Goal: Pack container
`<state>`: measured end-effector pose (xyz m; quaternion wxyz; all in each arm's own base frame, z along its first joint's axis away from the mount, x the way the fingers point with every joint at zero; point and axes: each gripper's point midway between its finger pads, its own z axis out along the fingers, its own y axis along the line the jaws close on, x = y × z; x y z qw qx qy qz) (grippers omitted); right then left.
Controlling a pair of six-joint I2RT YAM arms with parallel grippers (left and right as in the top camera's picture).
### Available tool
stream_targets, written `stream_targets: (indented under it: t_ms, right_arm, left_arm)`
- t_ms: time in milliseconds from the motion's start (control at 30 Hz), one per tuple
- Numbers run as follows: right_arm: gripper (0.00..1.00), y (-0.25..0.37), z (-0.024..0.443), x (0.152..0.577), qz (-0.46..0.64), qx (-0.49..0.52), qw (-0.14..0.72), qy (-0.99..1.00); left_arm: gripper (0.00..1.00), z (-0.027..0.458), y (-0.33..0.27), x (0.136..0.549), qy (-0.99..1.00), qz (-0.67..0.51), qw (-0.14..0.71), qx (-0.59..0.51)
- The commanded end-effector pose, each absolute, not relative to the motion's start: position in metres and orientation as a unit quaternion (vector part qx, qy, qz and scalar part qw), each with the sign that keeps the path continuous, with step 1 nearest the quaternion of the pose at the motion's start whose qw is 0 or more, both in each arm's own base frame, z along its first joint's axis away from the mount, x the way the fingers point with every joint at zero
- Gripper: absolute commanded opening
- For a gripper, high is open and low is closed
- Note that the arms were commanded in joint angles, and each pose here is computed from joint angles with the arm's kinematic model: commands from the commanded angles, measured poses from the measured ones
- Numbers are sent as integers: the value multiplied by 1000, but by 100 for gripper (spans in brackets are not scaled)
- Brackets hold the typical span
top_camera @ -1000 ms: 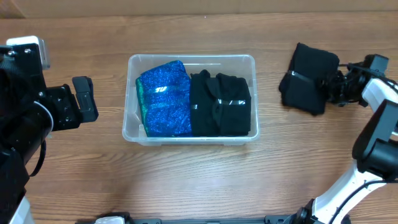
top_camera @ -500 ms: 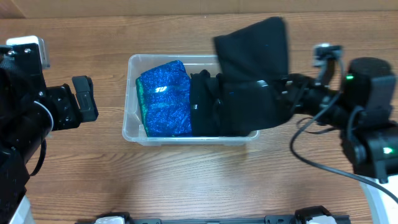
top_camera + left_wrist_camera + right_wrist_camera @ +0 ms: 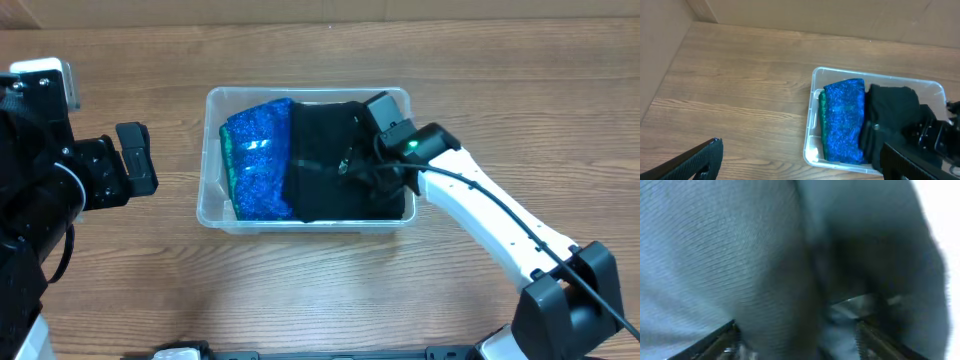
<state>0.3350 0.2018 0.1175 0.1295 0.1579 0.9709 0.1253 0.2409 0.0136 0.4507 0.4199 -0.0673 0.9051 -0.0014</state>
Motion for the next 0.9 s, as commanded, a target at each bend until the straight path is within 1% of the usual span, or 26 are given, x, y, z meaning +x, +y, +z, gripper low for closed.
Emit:
stream_targets:
  t_ms: [0, 67, 133, 200, 267, 367, 433, 467, 500, 533, 567, 600, 667, 767, 833, 867]
  right_arm:
    - [100, 177, 186, 351, 100, 81, 235, 963]
    - [100, 186, 252, 335, 148, 29, 289, 945]
    - [100, 190, 308, 298, 206, -2, 323, 924]
    - [100, 190, 333, 274, 243, -18, 338, 909]
    - [100, 194, 350, 249, 288, -42, 333, 897]
    - [100, 158, 359, 247, 222, -49, 386, 894]
    - [100, 119, 380, 245, 175, -8, 449, 876]
    - [100, 105, 390, 242, 157, -4, 475, 866]
    - [100, 91, 408, 236, 130, -35, 519, 844]
    - [100, 87, 416, 232, 120, -61, 540, 830]
    - [100, 81, 426, 221, 105, -120, 576, 802]
    - [100, 77, 425, 213, 95, -149, 589, 789]
    - [100, 59, 406, 203, 67, -149, 600, 783]
    - [100, 31, 350, 195, 30, -96, 597, 796]
    - [100, 27, 304, 194, 25, -87, 597, 797]
    - [100, 27, 291, 194, 25, -87, 597, 797]
  left_arm:
    - [100, 451, 15, 241, 905, 5, 420, -62]
    - [100, 451, 15, 241, 905, 5, 420, -62]
    - [100, 451, 15, 241, 905, 5, 420, -62]
    - [100, 451, 15, 241, 905, 5, 420, -62]
    - [100, 451, 15, 241, 905, 5, 420, -62]
    - [100, 451, 15, 241, 905, 5, 420, -62]
    - [100, 451, 15, 241, 905, 5, 420, -62]
    - [100, 451, 15, 241, 905, 5, 420, -62]
    - [100, 451, 15, 241, 905, 5, 420, -62]
    - [100, 451, 15, 241, 905, 5, 420, -62]
    - [100, 451, 15, 241, 905, 5, 420, -62]
    - [100, 451, 15, 241, 905, 5, 420, -62]
    - [100, 451, 15, 241, 905, 5, 420, -62]
    - [100, 451, 15, 241, 905, 5, 420, -62]
    - [100, 451, 15, 241, 905, 5, 420, -62]
    - [100, 451, 15, 241, 905, 5, 420, -62]
